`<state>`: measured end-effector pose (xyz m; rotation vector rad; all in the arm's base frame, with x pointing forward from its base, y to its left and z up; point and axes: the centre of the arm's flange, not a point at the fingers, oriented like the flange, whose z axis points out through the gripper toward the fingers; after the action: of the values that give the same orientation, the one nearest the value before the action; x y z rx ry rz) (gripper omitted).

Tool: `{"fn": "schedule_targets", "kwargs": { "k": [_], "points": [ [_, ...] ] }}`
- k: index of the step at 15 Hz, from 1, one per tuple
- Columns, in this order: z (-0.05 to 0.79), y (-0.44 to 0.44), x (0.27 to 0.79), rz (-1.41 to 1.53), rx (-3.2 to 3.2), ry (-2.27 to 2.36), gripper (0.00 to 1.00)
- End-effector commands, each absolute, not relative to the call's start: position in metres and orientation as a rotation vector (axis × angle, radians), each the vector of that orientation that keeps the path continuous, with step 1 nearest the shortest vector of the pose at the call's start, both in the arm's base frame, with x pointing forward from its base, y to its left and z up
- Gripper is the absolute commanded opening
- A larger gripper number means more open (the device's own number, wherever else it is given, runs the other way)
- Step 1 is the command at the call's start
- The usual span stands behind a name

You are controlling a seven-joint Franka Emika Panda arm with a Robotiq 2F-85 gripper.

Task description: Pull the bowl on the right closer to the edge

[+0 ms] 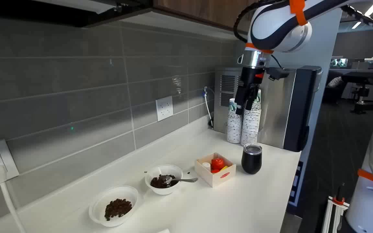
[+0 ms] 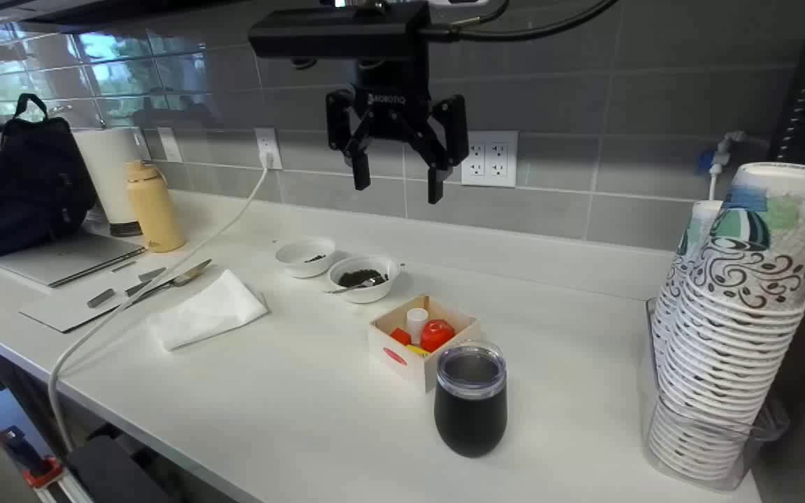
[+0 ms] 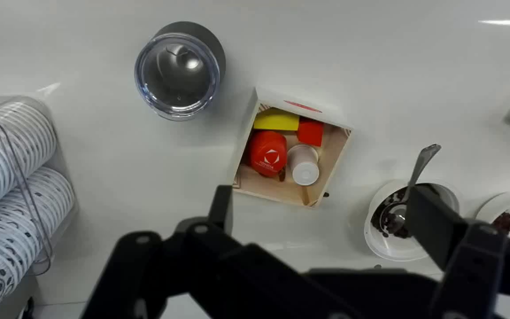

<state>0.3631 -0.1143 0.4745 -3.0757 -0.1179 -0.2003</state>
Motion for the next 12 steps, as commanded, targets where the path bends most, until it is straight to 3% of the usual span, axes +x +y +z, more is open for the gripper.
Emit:
{"fn": "schedule_targets", "kwargs": {
  "k": [1,5,12],
  "points": [
    [0.475,-0.114,0.363,-0.2,-3.076,-0.118,1.0],
    [0.475,-0.114,0.363,-0.2,-3.076,-0.118,1.0],
    [0.4,-0.037,0.402,0.059,-3.177,-0.064,1.0]
  ]
}}
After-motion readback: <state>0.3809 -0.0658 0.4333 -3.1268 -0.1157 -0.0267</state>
